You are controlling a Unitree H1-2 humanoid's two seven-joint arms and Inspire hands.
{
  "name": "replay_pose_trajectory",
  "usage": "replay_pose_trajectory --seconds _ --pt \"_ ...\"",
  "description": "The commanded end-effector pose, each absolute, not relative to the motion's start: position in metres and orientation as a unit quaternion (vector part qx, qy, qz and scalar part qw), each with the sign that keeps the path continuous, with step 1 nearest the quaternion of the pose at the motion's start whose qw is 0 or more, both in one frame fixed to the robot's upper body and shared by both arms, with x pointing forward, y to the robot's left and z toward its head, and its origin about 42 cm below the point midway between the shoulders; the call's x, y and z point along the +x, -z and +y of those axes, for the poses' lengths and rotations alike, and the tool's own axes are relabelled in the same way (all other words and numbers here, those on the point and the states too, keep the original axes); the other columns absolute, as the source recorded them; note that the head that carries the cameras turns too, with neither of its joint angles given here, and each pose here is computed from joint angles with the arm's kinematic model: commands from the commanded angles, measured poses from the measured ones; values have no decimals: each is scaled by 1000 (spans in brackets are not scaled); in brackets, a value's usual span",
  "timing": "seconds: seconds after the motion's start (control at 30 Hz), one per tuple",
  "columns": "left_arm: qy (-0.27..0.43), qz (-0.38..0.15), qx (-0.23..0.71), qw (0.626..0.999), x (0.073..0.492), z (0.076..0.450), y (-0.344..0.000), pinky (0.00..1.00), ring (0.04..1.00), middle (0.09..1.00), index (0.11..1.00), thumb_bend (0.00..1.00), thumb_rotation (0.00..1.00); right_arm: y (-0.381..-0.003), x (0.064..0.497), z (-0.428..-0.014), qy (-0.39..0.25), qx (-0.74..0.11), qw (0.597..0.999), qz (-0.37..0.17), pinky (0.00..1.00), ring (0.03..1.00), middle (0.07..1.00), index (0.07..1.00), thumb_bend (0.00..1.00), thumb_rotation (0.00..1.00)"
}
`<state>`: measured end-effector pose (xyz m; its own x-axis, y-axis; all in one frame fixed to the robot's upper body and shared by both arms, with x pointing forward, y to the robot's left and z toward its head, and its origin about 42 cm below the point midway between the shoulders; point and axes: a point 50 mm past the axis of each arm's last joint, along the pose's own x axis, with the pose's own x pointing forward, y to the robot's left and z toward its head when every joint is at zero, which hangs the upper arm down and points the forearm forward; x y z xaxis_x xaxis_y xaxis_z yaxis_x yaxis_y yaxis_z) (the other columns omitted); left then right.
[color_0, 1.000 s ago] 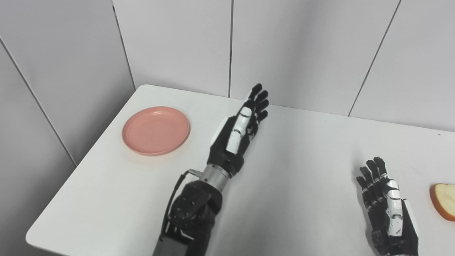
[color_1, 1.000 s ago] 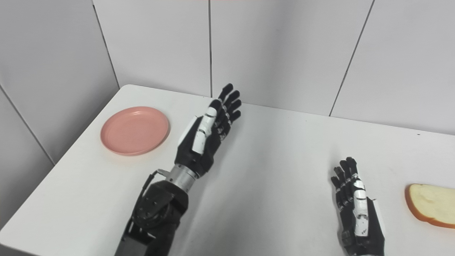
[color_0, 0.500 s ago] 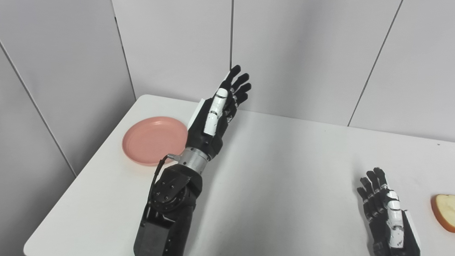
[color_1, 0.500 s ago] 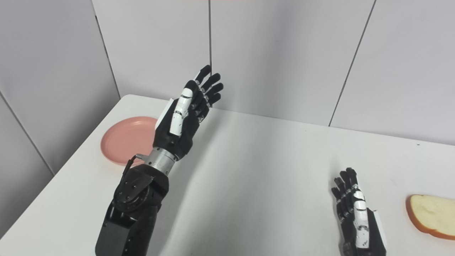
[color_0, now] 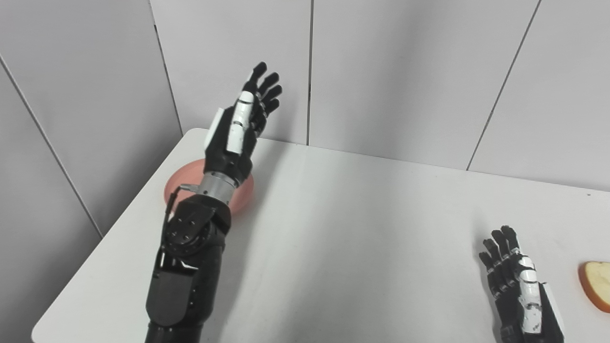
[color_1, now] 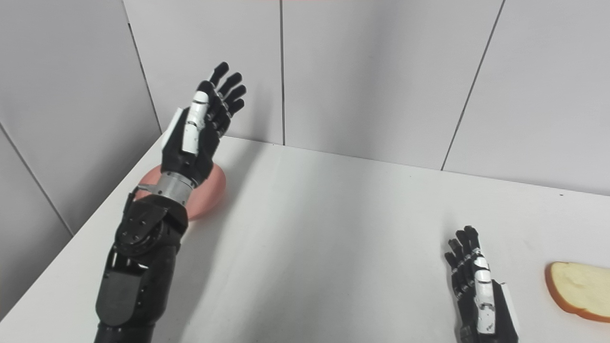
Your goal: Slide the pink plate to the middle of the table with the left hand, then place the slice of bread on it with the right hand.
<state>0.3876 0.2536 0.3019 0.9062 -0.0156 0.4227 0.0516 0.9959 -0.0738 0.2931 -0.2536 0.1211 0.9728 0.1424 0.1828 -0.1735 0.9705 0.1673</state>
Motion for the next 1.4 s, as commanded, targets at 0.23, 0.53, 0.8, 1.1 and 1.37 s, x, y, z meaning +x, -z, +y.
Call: replay_pose_trajectory --seconds 0.23,0.53,0.8,1.1,1.37 --pt "-35 -262 -12 964 409 305 -345 900 908 917 919 464 1000 -82 271 -251 -66 119 991 -17 1000 1000 1000 1000 343 1000" --pt "-82 -251 -26 964 415 353 -339 895 903 905 903 480 1000 -81 270 -253 -74 112 991 -19 1000 1000 1000 1000 336 1000" --pt "-109 -237 -35 965 414 380 -328 876 895 900 902 456 1000 -82 269 -255 -72 111 991 -16 1000 1000 1000 1000 352 1000" --pt "-123 -206 -61 969 413 417 -304 901 917 913 908 457 1000 -85 268 -254 -70 112 991 -17 1000 1000 1000 1000 333 1000" --pt "-137 -178 -86 971 419 434 -279 889 895 897 890 435 1000 -82 268 -257 -70 102 992 -17 1000 1000 1000 1000 380 1000"
